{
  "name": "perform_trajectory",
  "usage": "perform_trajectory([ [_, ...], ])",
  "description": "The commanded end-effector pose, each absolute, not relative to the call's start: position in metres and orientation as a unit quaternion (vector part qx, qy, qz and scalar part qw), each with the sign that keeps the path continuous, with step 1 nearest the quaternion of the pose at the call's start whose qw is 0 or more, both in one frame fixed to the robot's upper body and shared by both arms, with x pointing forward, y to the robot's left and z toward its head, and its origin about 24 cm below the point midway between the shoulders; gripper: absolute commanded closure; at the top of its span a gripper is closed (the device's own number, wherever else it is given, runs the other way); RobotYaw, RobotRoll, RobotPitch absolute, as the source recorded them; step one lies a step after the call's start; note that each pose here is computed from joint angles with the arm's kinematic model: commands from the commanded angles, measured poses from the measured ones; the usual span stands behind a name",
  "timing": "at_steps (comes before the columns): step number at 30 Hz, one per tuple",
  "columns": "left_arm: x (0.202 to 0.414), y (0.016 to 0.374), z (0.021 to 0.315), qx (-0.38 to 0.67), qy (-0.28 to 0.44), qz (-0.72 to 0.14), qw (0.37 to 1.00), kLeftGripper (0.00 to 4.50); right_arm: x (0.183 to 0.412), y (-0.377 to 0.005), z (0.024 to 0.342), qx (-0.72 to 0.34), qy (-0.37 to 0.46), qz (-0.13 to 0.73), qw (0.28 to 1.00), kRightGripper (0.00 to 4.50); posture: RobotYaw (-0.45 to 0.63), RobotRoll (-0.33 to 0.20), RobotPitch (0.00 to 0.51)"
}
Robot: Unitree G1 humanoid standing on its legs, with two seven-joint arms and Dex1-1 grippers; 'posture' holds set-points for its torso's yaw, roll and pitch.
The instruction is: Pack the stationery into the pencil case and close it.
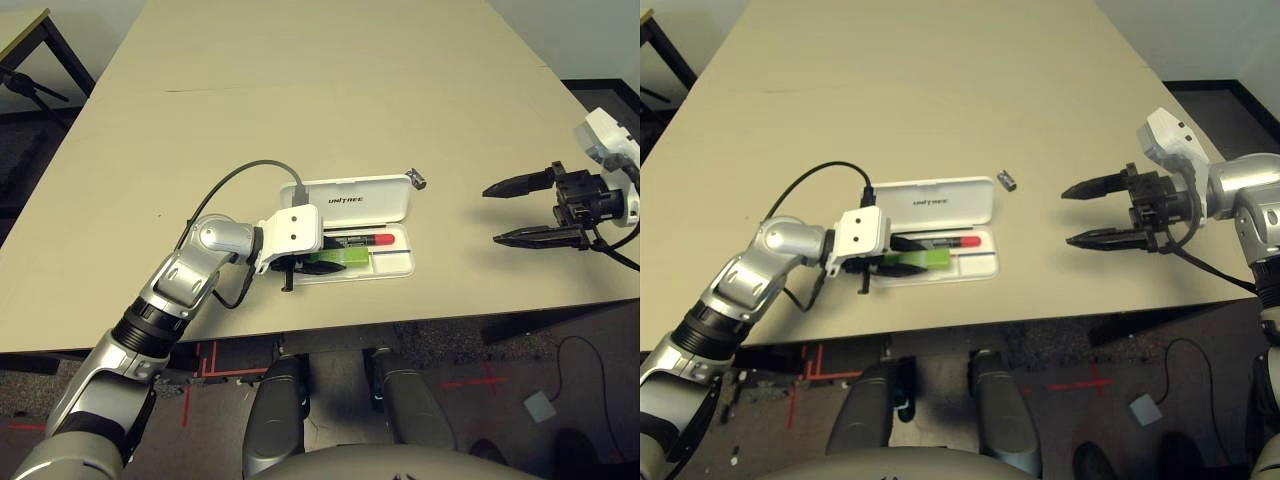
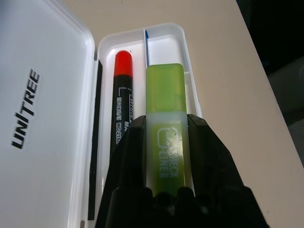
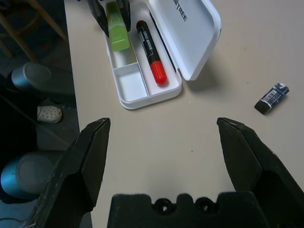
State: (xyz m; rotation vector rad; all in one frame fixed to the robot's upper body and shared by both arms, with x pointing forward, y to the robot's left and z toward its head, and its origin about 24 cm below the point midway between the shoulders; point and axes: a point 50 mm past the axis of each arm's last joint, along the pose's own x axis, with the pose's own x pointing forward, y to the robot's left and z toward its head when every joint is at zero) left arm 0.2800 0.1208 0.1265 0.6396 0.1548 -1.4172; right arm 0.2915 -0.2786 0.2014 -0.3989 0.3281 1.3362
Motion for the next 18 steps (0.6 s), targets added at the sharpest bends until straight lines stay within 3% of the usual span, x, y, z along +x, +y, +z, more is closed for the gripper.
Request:
perform_trajectory([
  [1,0.277,0.118,0.121,0.294,0.076,-0.647,0.699,1.86,0.294,-0.275,0.202,-0.175,0.156,0.600,0.765,0.00,-0.05,0.000,0.156],
  [6,0.274,0.120,0.121,0.291,0.078,-0.645,0.703,0.02,0.308,-0.271,0.196,-0.161,0.167,0.537,0.811,0.00,-0.04,0.000,0.158],
  [10,0.272,0.123,0.128,0.276,0.064,-0.639,0.715,0.02,0.328,-0.270,0.187,-0.195,0.183,0.426,0.864,0.00,-0.03,0.000,0.160],
  [18,0.263,0.147,0.144,0.261,0.055,-0.614,0.742,0.02,0.349,-0.239,0.169,-0.152,0.194,0.365,0.898,0.00,0.00,0.000,0.166],
])
